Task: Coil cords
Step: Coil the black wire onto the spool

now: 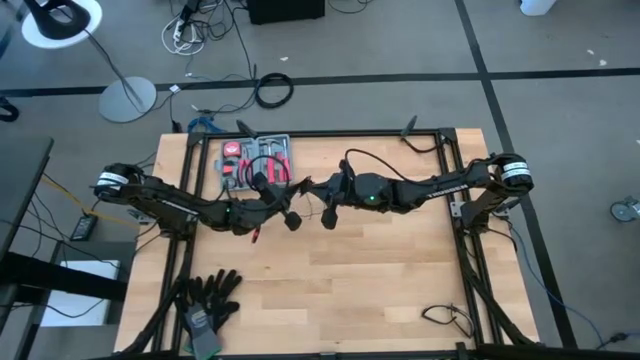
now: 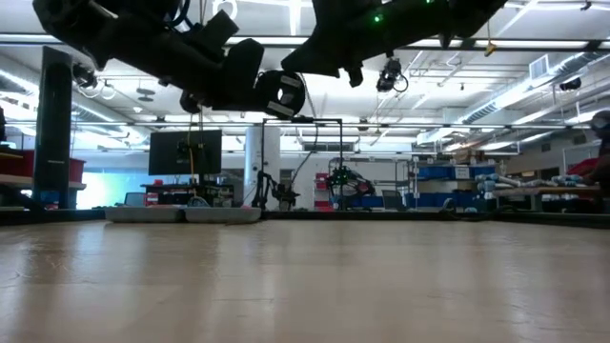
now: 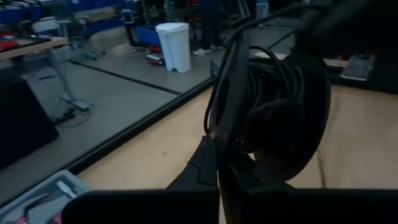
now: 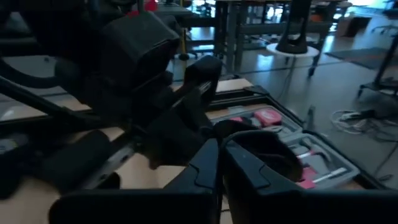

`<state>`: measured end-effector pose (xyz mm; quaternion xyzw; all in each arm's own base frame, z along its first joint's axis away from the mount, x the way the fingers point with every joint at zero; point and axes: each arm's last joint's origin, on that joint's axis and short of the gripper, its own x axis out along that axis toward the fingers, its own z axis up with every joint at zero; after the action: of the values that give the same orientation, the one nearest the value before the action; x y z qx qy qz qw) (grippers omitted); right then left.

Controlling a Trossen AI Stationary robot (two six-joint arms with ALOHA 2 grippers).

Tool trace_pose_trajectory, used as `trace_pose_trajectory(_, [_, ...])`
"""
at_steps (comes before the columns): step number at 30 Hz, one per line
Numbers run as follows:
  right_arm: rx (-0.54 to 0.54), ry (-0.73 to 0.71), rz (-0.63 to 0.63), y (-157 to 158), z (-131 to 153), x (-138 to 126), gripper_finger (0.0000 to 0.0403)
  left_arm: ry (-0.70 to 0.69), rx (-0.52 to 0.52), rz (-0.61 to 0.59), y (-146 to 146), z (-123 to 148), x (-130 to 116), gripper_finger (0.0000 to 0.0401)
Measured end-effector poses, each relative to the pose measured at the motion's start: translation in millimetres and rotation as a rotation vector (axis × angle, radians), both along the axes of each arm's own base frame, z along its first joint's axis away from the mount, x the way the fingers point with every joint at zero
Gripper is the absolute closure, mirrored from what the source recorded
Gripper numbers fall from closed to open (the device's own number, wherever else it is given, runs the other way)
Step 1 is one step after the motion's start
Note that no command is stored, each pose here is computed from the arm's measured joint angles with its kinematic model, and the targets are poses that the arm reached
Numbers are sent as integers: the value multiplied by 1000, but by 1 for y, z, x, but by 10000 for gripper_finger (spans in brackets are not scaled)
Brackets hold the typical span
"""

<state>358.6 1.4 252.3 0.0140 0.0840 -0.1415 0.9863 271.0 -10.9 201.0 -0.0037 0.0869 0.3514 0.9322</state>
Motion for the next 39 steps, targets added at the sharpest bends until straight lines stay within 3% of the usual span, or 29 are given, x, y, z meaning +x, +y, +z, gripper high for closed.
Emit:
trace_pose_trajectory(7, [9, 6, 118, 5, -2, 1, 363, -25, 16, 52, 1, 6, 1, 401])
trace_pose_trajectory(14, [-2, 32, 113, 4, -3, 0, 334, -57, -2, 47, 1, 7, 2, 401])
trace_pose_trajectory(21, [74, 109, 97, 6, -21, 4, 323, -155, -21, 5, 0, 16, 4, 401])
trace_pose_trajectory(27, [75, 130, 79, 17, -44, 14, 333, -173, -25, -28, -1, 18, 4, 401])
trace_pose_trajectory(32, [13, 129, 95, 24, -50, 18, 395, -181, -32, -41, -1, 18, 5, 401])
trace_pose_trajectory(39, [-6, 169, 105, 27, -54, 17, 400, -189, -34, -47, -1, 18, 5, 401])
